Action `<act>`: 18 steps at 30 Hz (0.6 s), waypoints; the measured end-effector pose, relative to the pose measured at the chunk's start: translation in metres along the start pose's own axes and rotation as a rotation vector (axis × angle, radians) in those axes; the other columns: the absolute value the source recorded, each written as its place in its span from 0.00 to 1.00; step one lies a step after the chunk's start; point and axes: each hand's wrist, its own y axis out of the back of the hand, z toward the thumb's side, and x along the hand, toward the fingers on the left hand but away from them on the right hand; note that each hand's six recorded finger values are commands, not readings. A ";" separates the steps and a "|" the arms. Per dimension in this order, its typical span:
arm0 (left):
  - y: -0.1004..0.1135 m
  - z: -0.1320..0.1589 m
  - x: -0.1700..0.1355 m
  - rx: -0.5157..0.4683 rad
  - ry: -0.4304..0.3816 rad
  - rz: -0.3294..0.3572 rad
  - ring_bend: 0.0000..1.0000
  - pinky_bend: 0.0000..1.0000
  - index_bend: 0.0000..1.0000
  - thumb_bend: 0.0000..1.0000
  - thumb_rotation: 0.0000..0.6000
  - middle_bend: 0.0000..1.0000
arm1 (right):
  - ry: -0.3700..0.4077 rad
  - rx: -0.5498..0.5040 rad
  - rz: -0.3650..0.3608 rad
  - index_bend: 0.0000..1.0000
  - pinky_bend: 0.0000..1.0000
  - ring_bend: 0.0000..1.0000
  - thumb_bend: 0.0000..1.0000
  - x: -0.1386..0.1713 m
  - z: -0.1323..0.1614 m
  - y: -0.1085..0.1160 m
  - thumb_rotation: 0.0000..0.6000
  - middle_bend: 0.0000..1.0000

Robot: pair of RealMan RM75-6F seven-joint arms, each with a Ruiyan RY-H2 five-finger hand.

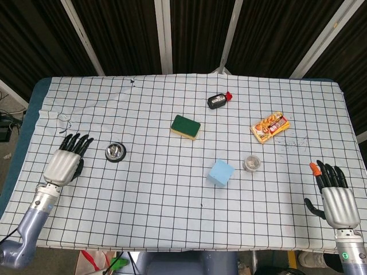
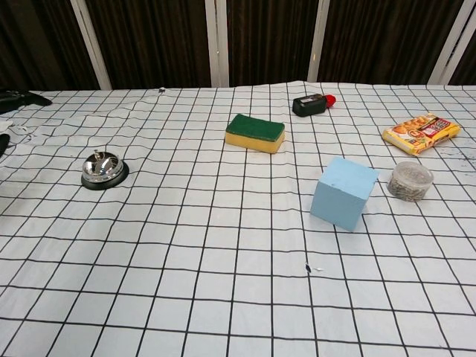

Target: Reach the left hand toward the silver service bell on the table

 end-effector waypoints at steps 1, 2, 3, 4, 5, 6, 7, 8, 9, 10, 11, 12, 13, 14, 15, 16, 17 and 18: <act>-0.003 0.004 0.006 0.006 -0.007 0.004 0.00 0.03 0.06 0.92 1.00 0.04 | 0.000 -0.001 0.000 0.06 0.00 0.01 0.31 0.000 0.000 0.000 1.00 0.00; -0.005 0.007 0.010 0.009 -0.012 0.007 0.00 0.03 0.06 0.92 1.00 0.04 | -0.001 -0.002 0.000 0.06 0.00 0.01 0.31 0.000 0.000 0.000 1.00 0.00; -0.008 0.010 0.016 0.013 -0.019 0.009 0.00 0.03 0.06 0.92 1.00 0.04 | -0.001 -0.003 0.000 0.06 0.00 0.01 0.31 0.000 -0.001 0.000 1.00 0.00; -0.010 0.012 0.020 0.015 -0.023 0.010 0.00 0.03 0.06 0.92 1.00 0.04 | -0.001 -0.004 0.001 0.06 0.00 0.01 0.30 0.000 -0.001 0.000 1.00 0.00; -0.012 0.015 0.024 0.016 -0.027 0.010 0.00 0.03 0.06 0.91 1.00 0.04 | -0.001 -0.005 0.001 0.06 0.00 0.01 0.30 0.000 -0.001 0.000 1.00 0.00; -0.015 0.017 0.027 0.016 -0.031 0.009 0.00 0.03 0.06 0.91 1.00 0.04 | -0.001 -0.005 0.001 0.06 0.00 0.01 0.30 0.000 -0.001 0.000 1.00 0.00; -0.018 0.020 0.032 0.017 -0.035 0.007 0.00 0.03 0.06 0.91 1.00 0.04 | -0.001 -0.006 0.002 0.06 0.00 0.01 0.30 0.000 -0.001 0.000 1.00 0.00; -0.020 0.022 0.035 0.016 -0.037 0.005 0.00 0.03 0.06 0.91 1.00 0.04 | -0.001 -0.007 0.002 0.06 0.00 0.01 0.31 0.000 -0.001 0.000 1.00 0.00; -0.024 0.024 0.039 0.015 -0.040 0.004 0.00 0.03 0.06 0.91 1.00 0.04 | -0.001 -0.008 0.001 0.06 0.00 0.01 0.30 0.000 -0.001 0.000 1.00 0.00; -0.026 0.026 0.041 0.012 -0.042 0.003 0.00 0.03 0.06 0.91 1.00 0.04 | -0.001 -0.009 0.001 0.06 0.00 0.01 0.30 0.000 -0.001 0.000 1.00 0.00; -0.028 0.029 0.044 0.008 -0.045 0.003 0.00 0.03 0.06 0.91 1.00 0.04 | -0.001 -0.010 0.001 0.06 0.00 0.01 0.31 0.000 -0.002 0.001 1.00 0.00; -0.031 0.032 0.047 0.001 -0.048 0.001 0.00 0.03 0.06 0.91 1.00 0.04 | -0.002 -0.011 0.000 0.06 0.00 0.01 0.30 0.000 -0.002 0.001 1.00 0.00; -0.033 0.034 0.049 -0.002 -0.052 0.001 0.00 0.03 0.06 0.90 1.00 0.03 | -0.002 -0.012 0.000 0.06 0.00 0.01 0.31 0.000 -0.002 0.001 1.00 0.00; -0.035 0.036 0.050 -0.004 -0.056 0.001 0.00 0.03 0.06 0.90 1.00 0.03 | -0.002 -0.013 0.000 0.06 0.00 0.01 0.31 0.000 -0.002 0.001 1.00 0.00; -0.038 0.038 0.053 -0.006 -0.061 0.000 0.00 0.03 0.05 0.90 1.00 0.03 | -0.003 -0.014 -0.001 0.06 0.00 0.01 0.30 0.001 -0.002 0.001 1.00 0.00; -0.040 0.040 0.054 -0.007 -0.065 -0.001 0.00 0.03 0.05 0.90 1.00 0.03 | -0.003 -0.016 -0.003 0.06 0.00 0.01 0.30 0.001 -0.003 0.002 1.00 0.00; -0.042 0.042 0.056 -0.010 -0.069 -0.002 0.00 0.03 0.05 0.90 1.00 0.03 | -0.003 -0.017 -0.004 0.06 0.00 0.01 0.30 0.001 -0.003 0.002 1.00 0.00; -0.044 0.044 0.057 -0.013 -0.073 -0.003 0.00 0.03 0.05 0.90 1.00 0.03 | -0.003 -0.017 -0.004 0.06 0.00 0.01 0.31 0.001 -0.003 0.002 1.00 0.00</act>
